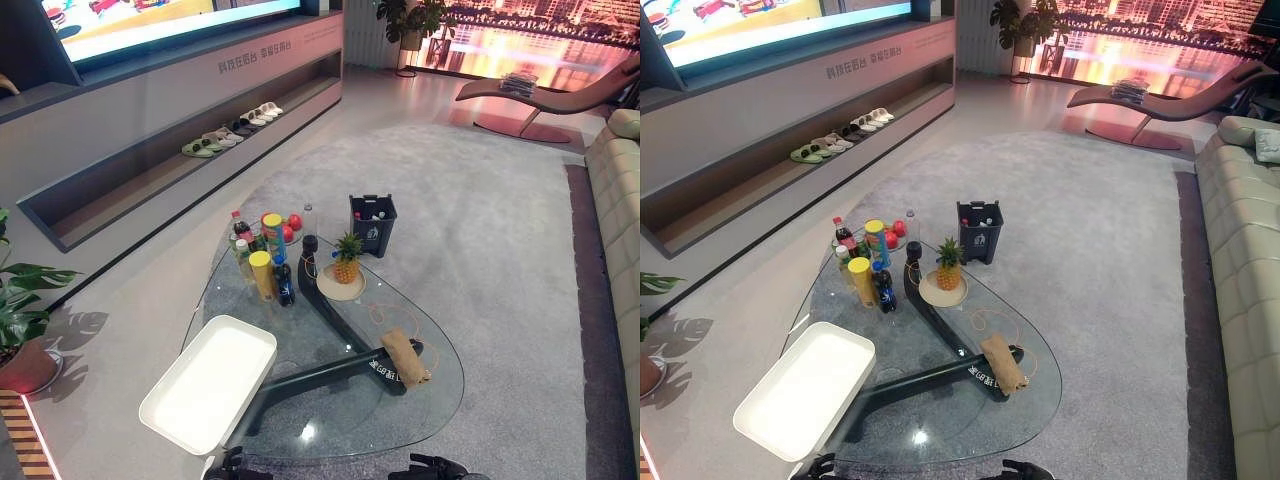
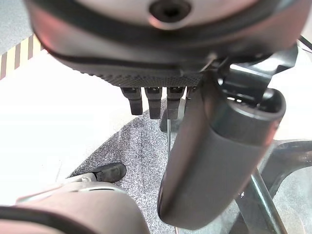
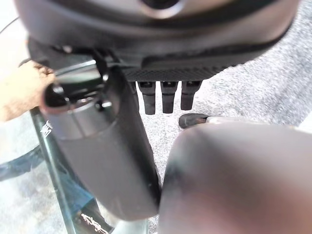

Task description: Wipe the table with a cloth and put it in the basket.

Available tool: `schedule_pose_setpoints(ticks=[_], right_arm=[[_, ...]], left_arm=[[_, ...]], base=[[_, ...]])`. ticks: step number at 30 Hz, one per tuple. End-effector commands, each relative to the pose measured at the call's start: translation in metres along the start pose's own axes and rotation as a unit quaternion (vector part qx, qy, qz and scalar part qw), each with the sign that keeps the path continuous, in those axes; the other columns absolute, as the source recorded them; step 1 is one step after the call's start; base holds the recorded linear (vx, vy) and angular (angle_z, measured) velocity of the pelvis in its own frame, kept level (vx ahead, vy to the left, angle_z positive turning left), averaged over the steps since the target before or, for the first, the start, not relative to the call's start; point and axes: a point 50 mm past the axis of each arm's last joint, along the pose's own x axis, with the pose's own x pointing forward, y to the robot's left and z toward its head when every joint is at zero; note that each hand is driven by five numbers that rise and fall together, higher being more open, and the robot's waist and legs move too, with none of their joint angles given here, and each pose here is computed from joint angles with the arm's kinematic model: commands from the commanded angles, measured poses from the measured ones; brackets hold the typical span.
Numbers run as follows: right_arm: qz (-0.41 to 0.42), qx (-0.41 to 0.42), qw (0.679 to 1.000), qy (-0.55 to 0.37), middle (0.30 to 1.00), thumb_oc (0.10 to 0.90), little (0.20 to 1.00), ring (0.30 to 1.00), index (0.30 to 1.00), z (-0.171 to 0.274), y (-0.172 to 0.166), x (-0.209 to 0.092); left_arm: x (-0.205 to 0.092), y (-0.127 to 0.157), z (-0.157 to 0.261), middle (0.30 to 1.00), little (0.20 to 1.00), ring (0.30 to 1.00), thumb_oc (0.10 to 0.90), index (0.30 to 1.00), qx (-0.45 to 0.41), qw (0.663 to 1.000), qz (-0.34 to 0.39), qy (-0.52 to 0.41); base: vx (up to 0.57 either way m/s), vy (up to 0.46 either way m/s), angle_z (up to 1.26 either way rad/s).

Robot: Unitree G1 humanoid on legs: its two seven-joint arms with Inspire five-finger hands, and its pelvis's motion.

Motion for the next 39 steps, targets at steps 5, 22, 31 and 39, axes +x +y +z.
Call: schedule_pose_setpoints(ticks=[5, 22, 31, 39], right_arm=[[0.011, -0.018, 0.997, -0.07, 0.9, 0.8, 0.9, 0.9, 0.9, 0.023, 0.005, 0.001], [-0.042, -0.042, 0.867, -0.496, 0.9, 0.8, 0.9, 0.9, 0.9, 0.202, 0.04, -0.094], [-0.189, 0.007, 0.748, -0.636, 0.9, 0.8, 0.9, 0.9, 0.9, 0.27, 0.02, -0.164], [-0.318, 0.022, 0.672, -0.668, 0.9, 0.8, 0.9, 0.9, 0.9, 0.305, 0.007, -0.211]], left_arm=[[0.003, -0.012, 0.02, 0.9, 0.9, 0.9, 0.8, 0.9, 0.044, 0.999, 0.003, -0.027], [0.006, 0.014, 0.049, 0.9, 0.9, 0.9, 0.8, 0.9, 0.01, 0.995, 0.069, -0.072], [0.006, 0.009, 0.095, 0.9, 0.9, 0.9, 0.8, 0.9, -0.037, 0.987, 0.073, -0.141], [0.002, 0.005, 0.128, 0.9, 0.9, 0.9, 0.8, 0.9, -0.053, 0.979, 0.063, -0.189]], base=[[0.06, 0.005, 0.0], [-0.07, -0.022, -0.02], [-0.11, 0.028, -0.05], [-0.08, 0.026, 0.03]])
